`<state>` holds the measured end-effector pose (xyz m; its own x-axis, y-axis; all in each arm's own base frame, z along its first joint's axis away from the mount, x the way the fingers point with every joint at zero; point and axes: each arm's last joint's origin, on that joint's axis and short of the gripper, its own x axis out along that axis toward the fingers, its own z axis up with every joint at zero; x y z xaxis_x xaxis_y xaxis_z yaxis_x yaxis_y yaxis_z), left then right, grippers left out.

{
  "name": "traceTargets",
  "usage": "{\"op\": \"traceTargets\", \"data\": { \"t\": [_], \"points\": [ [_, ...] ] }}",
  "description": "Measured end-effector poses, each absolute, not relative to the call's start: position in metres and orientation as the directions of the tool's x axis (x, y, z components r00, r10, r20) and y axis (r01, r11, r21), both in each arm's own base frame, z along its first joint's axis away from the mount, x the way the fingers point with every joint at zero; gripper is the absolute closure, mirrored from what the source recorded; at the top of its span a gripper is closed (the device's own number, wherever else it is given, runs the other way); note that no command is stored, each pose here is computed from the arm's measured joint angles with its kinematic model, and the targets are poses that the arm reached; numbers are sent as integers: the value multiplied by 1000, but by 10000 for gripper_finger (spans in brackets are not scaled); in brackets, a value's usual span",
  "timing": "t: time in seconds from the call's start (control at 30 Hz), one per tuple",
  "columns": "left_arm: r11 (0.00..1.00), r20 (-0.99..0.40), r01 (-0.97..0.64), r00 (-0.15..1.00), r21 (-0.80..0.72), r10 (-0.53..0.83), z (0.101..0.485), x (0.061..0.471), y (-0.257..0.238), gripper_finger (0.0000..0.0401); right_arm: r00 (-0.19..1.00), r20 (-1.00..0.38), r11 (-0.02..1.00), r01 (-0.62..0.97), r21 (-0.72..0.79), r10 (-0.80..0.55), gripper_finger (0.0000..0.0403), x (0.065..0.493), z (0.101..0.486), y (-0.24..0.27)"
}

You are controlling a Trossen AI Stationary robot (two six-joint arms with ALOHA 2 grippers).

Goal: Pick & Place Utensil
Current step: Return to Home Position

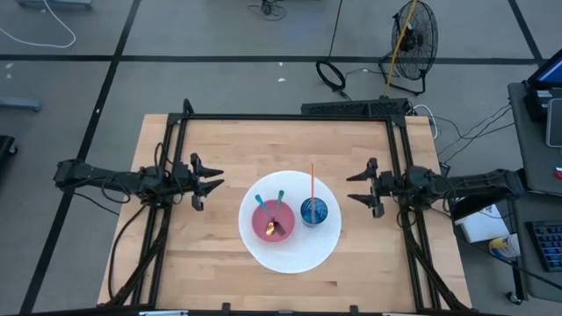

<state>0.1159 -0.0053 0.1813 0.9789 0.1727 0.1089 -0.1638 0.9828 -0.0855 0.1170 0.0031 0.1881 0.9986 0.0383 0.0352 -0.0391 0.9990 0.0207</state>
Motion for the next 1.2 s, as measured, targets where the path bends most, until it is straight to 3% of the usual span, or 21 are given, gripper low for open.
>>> {"op": "traceTargets", "data": {
  "t": [0.43,0.8,1.2],
  "points": [
    [984,87,-166,981,-68,172,179,116,-5,256,995,99,1000,15,0,-15,165,96,192,4],
    [989,123,-147,982,14,144,183,111,-6,256,1000,-15,1000,19,13,-19,163,93,180,3],
    [988,150,-154,977,25,149,184,95,-4,256,1000,-15,1000,19,-5,-19,161,93,180,3]
  ]
}}
